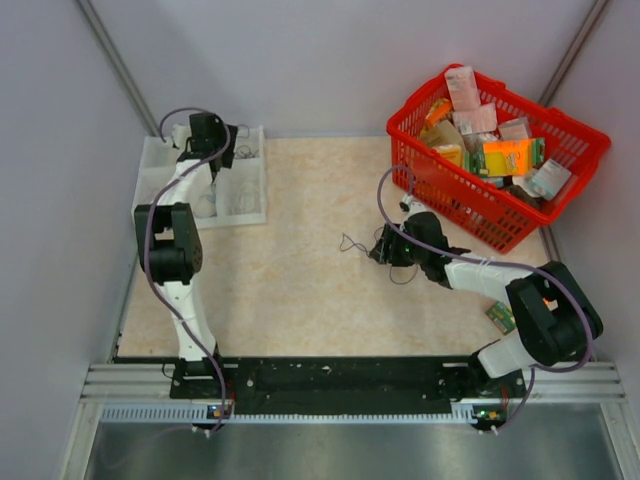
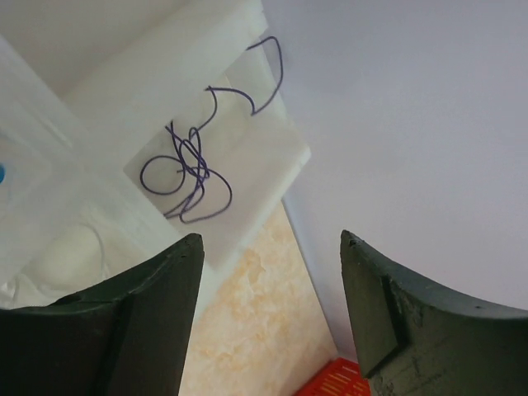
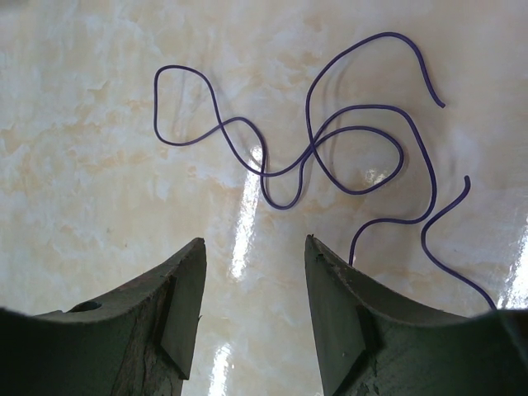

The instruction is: Untangle the cables

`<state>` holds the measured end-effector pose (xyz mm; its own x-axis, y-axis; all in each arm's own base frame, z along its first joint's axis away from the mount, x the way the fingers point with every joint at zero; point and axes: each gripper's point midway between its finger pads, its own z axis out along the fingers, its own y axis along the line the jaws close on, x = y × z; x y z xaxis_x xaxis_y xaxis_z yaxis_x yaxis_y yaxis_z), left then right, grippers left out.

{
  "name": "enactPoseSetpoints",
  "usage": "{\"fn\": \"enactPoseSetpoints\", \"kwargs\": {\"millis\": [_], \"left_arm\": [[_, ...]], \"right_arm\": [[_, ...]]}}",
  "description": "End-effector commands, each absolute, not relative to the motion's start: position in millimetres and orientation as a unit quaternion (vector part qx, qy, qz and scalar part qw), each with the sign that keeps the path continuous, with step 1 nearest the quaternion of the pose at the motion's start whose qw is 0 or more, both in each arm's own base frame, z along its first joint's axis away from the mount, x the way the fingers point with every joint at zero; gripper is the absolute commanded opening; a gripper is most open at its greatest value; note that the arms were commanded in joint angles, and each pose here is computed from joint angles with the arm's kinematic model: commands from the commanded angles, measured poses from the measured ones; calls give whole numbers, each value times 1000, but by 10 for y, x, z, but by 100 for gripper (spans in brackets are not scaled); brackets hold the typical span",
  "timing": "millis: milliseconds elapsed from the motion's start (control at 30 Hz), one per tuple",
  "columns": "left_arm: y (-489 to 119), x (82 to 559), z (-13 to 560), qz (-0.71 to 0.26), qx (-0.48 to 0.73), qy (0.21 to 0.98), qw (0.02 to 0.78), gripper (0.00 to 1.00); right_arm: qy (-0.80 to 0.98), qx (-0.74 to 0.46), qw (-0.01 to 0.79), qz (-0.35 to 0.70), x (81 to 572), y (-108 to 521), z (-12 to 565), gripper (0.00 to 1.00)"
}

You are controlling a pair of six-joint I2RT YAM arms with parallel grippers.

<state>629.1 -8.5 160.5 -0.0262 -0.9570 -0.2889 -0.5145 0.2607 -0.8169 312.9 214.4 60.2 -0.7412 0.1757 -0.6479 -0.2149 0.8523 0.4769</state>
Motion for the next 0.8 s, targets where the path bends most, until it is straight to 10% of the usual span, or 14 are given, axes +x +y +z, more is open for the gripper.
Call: {"fn": "enactPoseSetpoints", "kwargs": {"millis": [0,267,767], "left_arm": [[-140,5979,2539,-314,-515,638,478,72],[-921,4966,2756,-405,-402,694,440,71],[-1863,2532,1327,-399,-184,813,382,70]], "right_arm": [[882,-11,388,267,3299,2144,774,51],[902,-21,363,234,3325,2097,641,57],[914,-23,395,90,3388,1805,672,56]]}}
